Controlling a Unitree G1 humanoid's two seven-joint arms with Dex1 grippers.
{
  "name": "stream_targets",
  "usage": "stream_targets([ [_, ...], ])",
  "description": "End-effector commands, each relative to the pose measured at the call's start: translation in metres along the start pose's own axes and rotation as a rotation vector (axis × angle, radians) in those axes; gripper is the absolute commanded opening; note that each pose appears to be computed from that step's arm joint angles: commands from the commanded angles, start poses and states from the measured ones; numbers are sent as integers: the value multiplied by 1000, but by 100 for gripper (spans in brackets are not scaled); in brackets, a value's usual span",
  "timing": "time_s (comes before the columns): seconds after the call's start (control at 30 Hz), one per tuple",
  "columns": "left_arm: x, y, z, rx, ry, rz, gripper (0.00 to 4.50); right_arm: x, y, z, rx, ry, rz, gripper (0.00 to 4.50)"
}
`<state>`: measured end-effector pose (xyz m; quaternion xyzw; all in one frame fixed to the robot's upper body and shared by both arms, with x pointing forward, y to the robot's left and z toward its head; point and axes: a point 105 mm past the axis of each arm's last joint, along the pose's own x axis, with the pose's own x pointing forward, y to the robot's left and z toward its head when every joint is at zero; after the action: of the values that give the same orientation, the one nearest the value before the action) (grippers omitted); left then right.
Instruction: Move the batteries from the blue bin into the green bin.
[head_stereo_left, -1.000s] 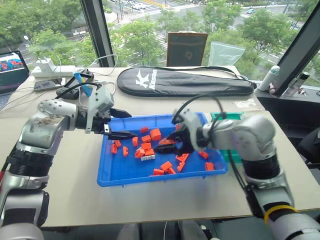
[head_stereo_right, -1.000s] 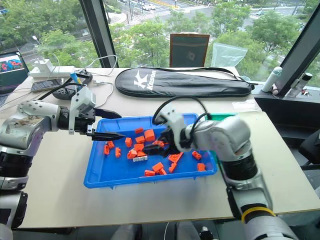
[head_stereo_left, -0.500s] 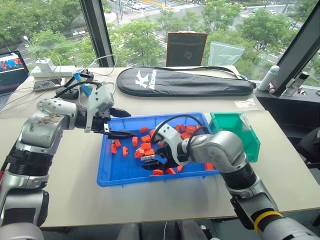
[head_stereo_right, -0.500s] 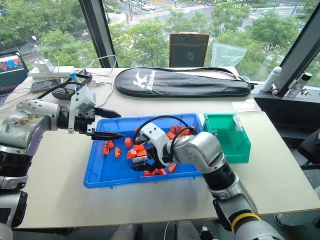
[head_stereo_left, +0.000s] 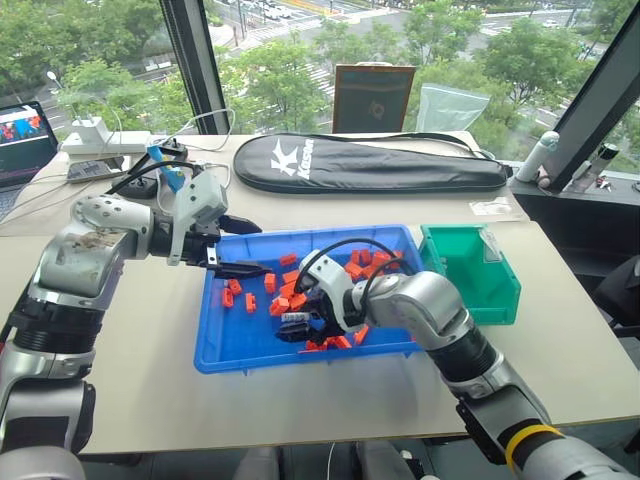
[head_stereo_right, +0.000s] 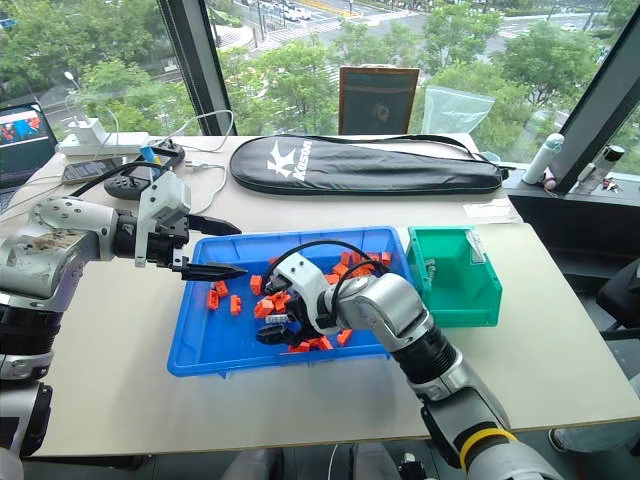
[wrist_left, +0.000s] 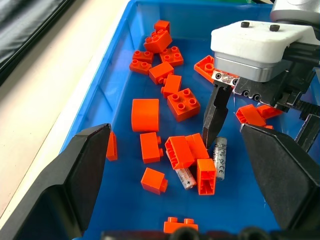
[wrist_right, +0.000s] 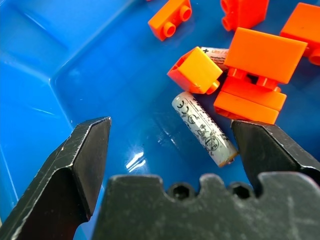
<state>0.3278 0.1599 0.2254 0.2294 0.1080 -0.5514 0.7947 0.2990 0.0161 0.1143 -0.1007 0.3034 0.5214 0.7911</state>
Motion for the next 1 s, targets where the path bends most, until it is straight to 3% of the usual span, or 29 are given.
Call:
stream_targets([
  [0.03, -7, 2, 11, 41, -24, 23, 450, 2, 4, 3, -28, -22, 13, 394],
  [0.07, -7, 2, 11, 41, -24, 23, 450, 3, 3, 2, -30, -20, 9, 379],
  [0.4, -4, 1, 12, 38, -30, 12, 450, -5, 8, 5, -96, -37, 44, 39],
  [0.6, -3, 2, 12, 33, -34, 7, 450, -36, 13, 34, -145, -137, 63, 38],
  [0.8, -1, 2, 15, 28, -47, 0, 450, -96, -2, 68, -258, -299, -26, 38],
  [0.9, -1, 3, 14, 18, -46, 1, 450, -140, -52, 66, -261, -276, -281, 38],
  [1.0, -1, 5, 13, 15, -47, 0, 450, -203, -106, 47, -191, -211, -567, 38],
])
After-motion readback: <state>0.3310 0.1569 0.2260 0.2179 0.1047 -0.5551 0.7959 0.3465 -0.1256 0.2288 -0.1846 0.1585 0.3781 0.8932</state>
